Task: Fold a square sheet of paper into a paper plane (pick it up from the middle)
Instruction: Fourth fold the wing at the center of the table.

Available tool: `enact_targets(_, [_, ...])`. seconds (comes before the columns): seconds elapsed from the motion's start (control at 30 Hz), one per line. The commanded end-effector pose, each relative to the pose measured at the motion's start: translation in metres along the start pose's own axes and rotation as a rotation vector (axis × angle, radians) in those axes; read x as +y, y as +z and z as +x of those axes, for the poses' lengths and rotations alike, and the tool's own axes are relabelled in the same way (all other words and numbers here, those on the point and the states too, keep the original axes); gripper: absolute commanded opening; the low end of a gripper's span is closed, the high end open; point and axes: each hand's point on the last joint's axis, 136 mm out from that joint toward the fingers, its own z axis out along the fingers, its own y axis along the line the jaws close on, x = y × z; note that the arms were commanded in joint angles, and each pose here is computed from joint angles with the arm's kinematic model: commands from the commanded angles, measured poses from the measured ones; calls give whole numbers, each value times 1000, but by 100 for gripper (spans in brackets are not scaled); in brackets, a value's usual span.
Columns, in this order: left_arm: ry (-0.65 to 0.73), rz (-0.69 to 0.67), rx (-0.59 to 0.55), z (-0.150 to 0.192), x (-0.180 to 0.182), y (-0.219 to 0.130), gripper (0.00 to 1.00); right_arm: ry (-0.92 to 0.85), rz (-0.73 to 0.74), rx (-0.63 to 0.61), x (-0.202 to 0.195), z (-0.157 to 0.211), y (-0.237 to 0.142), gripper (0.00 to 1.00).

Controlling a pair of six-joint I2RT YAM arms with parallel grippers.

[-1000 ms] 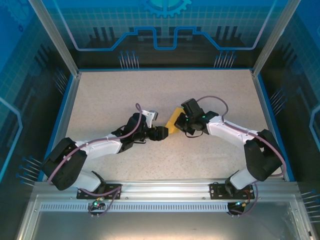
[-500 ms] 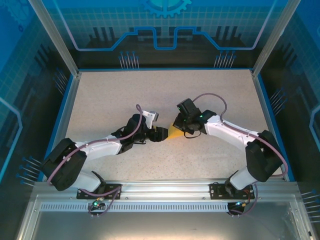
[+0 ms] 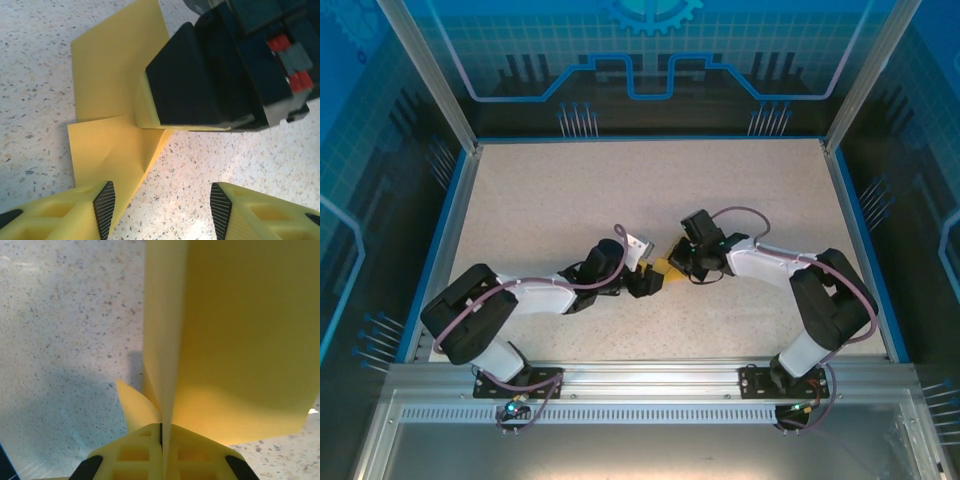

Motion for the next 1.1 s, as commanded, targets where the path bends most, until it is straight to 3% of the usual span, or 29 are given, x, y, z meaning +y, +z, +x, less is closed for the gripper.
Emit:
enact_targets(0.0, [111, 16, -37, 0, -1, 4, 55, 81, -24, 38, -4, 1, 5, 4])
enact_targets(0.47, [363, -17, -16, 13, 5, 29, 50, 158, -39, 79, -7, 0, 4, 5])
enact_targets(1.07, [426, -94, -1, 17, 14, 49, 35, 180, -60, 112, -3, 2, 5, 6])
